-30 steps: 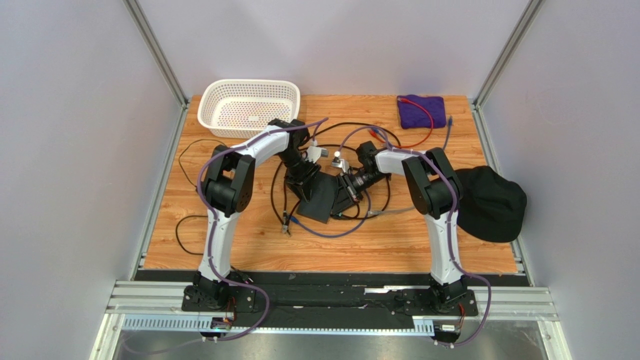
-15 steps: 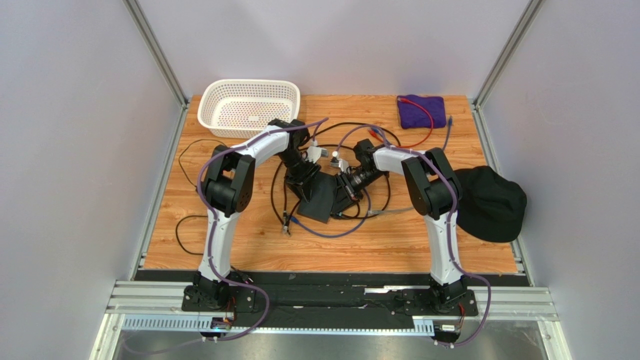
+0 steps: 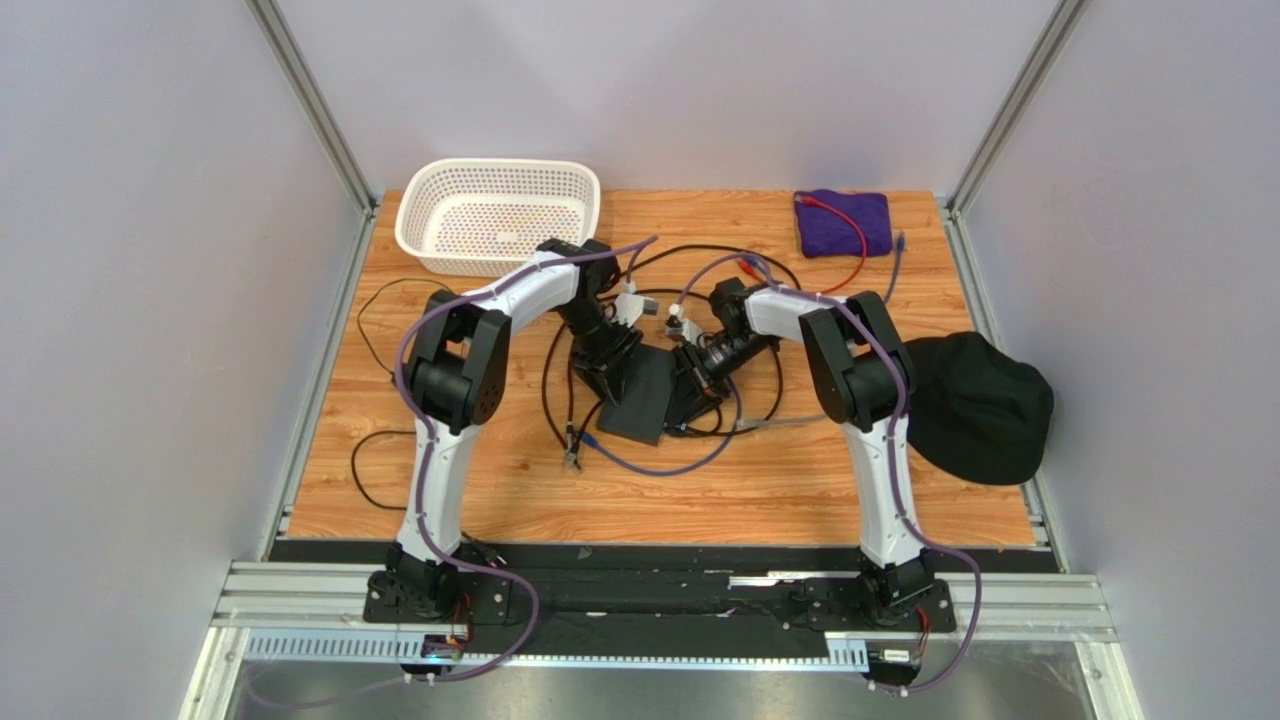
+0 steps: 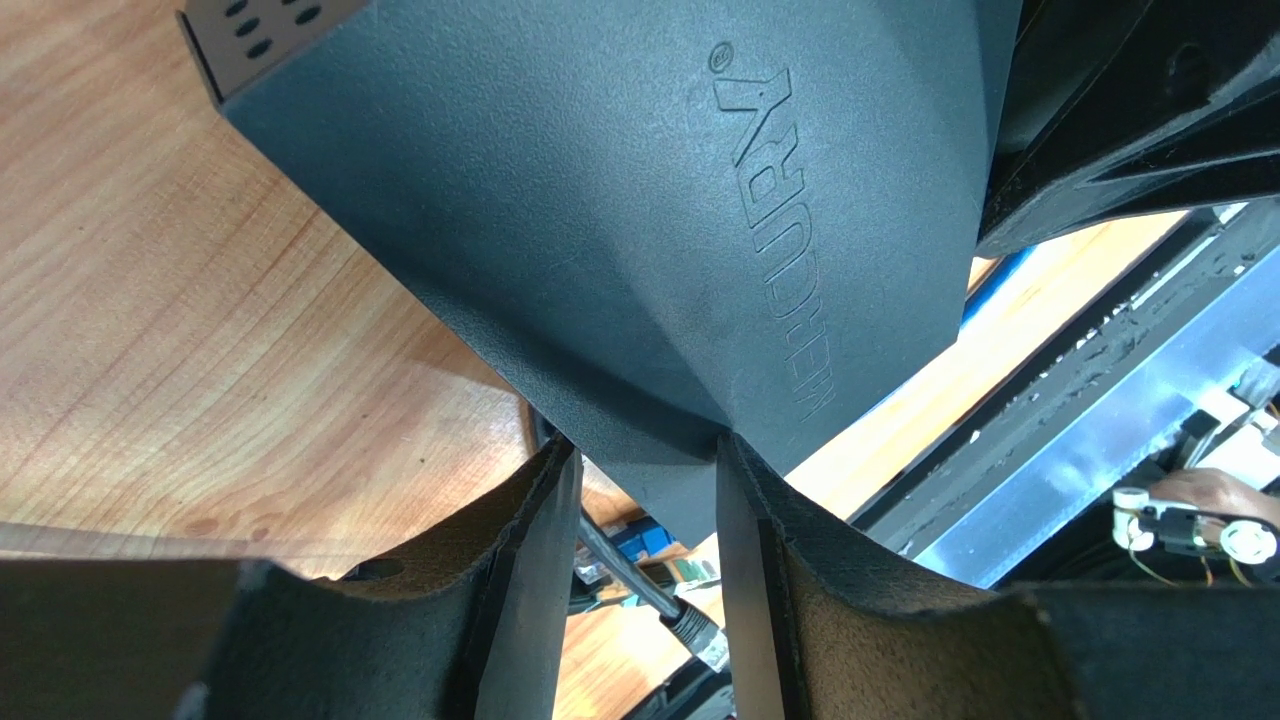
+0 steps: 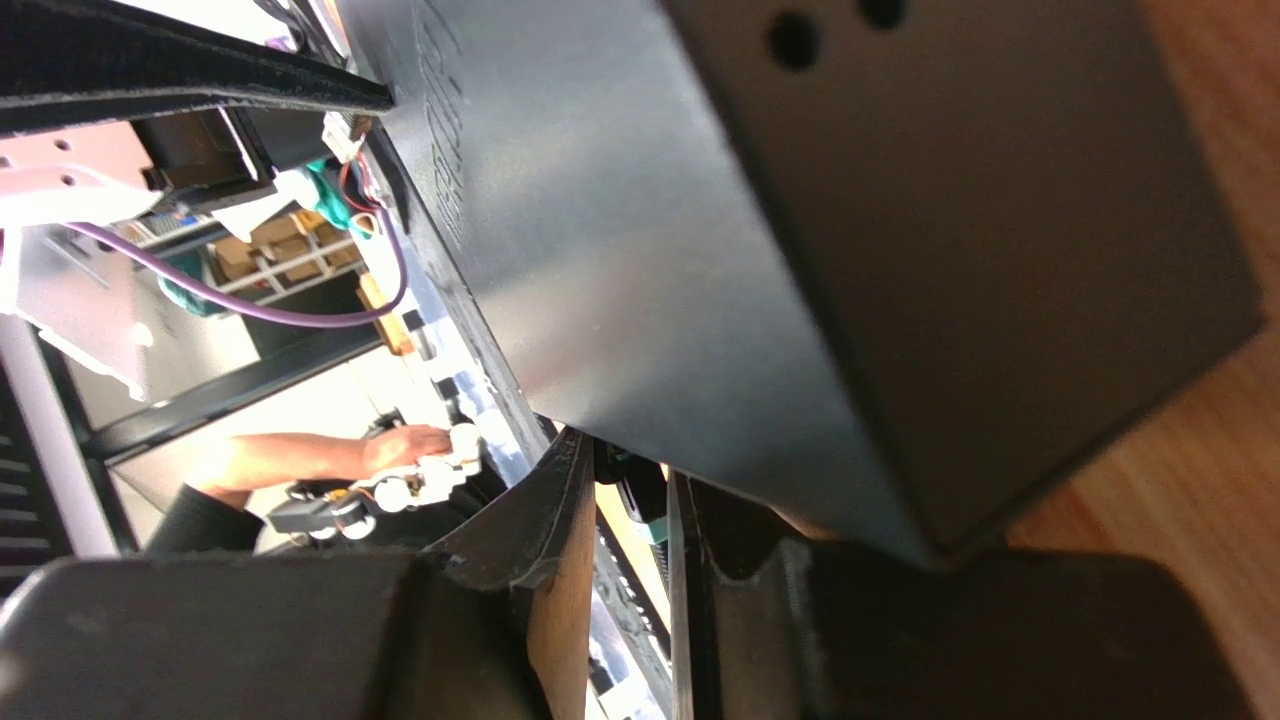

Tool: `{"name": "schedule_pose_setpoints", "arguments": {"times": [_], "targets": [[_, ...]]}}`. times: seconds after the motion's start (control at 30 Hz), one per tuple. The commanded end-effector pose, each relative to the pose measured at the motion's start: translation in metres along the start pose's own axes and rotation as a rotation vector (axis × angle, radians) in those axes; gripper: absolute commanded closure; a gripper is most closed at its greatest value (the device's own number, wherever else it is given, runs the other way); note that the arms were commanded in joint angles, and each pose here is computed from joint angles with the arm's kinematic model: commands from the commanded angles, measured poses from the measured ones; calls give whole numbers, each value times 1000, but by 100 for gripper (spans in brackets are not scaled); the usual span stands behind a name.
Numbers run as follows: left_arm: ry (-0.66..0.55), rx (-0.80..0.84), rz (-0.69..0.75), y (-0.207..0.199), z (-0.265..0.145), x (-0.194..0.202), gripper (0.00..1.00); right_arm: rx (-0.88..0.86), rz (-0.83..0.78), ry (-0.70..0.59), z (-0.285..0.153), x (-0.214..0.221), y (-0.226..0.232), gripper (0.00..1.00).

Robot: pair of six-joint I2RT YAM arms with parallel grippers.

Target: Pull the plug from the switch port

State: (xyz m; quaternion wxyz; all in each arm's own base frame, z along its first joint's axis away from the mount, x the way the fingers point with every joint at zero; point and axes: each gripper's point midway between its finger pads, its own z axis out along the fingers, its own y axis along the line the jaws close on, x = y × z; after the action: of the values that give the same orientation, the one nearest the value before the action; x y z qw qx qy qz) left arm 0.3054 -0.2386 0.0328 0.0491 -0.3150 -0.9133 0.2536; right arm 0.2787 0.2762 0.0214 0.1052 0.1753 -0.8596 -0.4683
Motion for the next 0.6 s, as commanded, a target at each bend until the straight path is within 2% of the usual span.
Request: {"name": "schedule_pose_setpoints", "arguments": {"times": [0.0, 0.13, 0.27, 0.4, 0.5, 0.57], "targets": [[102, -104, 26, 34, 23, 20, 54, 317, -70, 57, -14, 0, -74, 100], [96, -95, 31, 35, 22, 18, 54, 326, -66, 159, -17, 15, -77, 100], [103, -93, 29, 35, 24, 18, 54, 287, -50, 208, -14, 29, -77, 100], [98, -91, 33, 35, 22, 17, 54, 227, -83, 170, -14, 26, -61, 100], [92, -91, 36, 33, 20, 17, 54, 192, -155, 88, -28, 6, -38, 100], [87, -93, 42, 32, 17, 16, 54, 179, -265, 5, -52, -15, -17, 100]]}}
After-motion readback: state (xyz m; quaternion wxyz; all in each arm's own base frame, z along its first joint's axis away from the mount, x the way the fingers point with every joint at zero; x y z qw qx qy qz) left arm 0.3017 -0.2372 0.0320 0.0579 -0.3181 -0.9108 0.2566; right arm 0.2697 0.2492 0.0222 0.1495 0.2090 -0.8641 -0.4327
